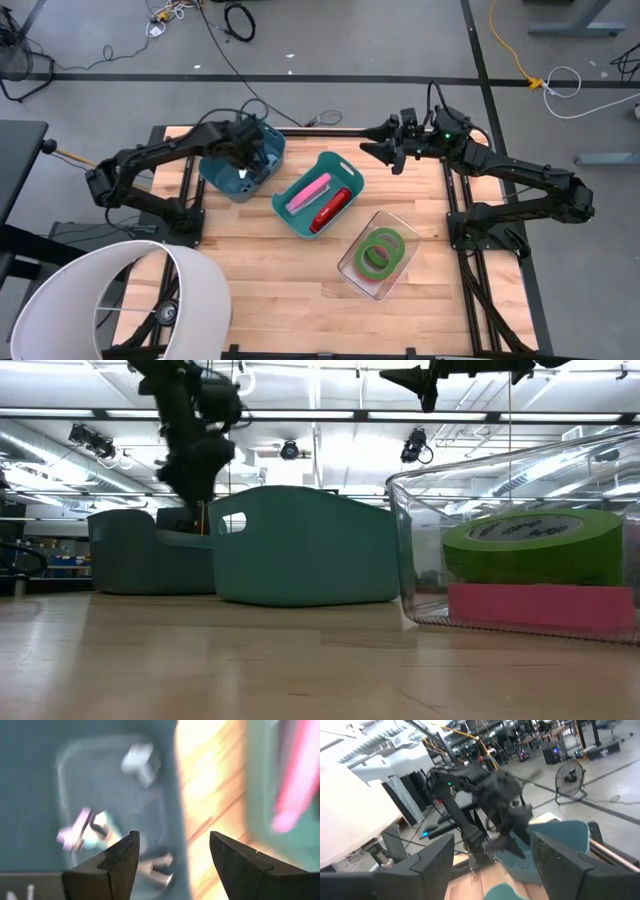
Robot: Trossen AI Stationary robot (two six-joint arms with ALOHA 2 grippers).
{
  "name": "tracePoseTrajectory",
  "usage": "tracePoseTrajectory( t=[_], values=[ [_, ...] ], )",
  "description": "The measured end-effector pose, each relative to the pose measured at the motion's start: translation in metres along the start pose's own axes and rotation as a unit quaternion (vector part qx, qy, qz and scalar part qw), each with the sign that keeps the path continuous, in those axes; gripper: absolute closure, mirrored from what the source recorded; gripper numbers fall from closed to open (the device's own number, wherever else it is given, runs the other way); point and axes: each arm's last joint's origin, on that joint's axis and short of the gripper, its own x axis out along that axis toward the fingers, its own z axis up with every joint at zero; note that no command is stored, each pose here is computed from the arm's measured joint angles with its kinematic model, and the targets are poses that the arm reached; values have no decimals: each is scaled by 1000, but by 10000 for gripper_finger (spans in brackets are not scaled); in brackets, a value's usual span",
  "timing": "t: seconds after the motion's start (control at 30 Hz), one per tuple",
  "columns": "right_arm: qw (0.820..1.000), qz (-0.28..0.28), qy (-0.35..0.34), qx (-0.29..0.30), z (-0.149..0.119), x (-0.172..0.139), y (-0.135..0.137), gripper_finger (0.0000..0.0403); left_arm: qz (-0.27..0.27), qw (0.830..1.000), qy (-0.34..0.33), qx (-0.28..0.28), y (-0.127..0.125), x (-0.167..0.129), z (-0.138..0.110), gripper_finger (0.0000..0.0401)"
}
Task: Pick and place Stapler, Stapler remover, tape
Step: Return to Home Position
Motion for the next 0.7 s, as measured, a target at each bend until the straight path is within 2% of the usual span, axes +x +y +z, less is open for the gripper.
tracePoseTrajectory(
  t=[0.33,0.7],
  values=[
    [1000,-11,25,10,-5,0,-2,140,-65,988,-137,38,-31,-35,31,158],
    [1000,-10,25,-15,-5,0,-2,140,-83,981,-167,55,-44,-45,35,158]
  ],
)
